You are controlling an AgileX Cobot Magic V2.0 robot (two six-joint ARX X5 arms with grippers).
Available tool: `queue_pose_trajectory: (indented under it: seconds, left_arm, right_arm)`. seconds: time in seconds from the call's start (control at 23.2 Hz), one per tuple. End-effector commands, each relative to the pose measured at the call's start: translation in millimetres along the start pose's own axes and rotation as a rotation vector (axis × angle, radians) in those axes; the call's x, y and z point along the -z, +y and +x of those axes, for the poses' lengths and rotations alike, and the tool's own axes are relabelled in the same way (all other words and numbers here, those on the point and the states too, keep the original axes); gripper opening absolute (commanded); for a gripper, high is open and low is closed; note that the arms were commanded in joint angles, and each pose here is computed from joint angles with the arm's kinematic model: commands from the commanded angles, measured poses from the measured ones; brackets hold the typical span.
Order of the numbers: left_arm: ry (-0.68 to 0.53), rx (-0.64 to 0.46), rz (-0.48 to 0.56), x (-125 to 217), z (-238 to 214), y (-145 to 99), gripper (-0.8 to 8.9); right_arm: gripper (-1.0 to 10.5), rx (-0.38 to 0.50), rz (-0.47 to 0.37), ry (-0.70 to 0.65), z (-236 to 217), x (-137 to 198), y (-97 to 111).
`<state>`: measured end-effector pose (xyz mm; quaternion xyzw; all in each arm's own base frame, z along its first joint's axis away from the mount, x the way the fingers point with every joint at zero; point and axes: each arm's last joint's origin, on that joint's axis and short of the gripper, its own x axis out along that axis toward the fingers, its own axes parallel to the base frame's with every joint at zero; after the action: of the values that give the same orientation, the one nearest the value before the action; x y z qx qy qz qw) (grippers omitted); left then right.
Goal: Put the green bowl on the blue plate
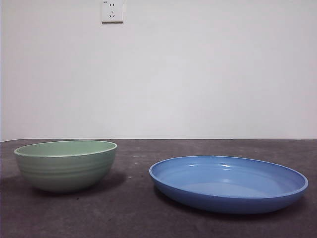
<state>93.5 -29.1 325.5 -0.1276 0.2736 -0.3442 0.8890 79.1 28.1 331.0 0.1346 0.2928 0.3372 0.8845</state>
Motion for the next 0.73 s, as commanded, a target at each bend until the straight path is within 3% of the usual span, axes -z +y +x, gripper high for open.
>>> queue_pose_trajectory:
  seconds: [0.04, 0.13, 0.22, 0.73]
  left_arm:
    - [-0.017, 0.003, 0.038, -4.5, -2.7, -2.9, 4.91]
    - [-0.02, -0.024, 0.038, -4.5, -2.7, -2.2, 5.03]
    - [-0.023, -0.057, 0.037, -4.6, -2.7, -1.1, 5.03]
    - [0.018, -0.218, 0.047, -6.5, 6.0, 10.2, 5.01]
  right_arm:
    - [4.0, -0.006, -0.019, -0.011, -2.3, -3.4, 2.6]
    - [5.1, -0.006, -0.019, -0.01, -2.3, -3.4, 2.6]
    - [5.5, -0.006, -0.017, -0.009, -2.3, -3.2, 2.6]
    - [5.5, -0.004, -0.005, 0.008, -2.6, -1.0, 2.5]
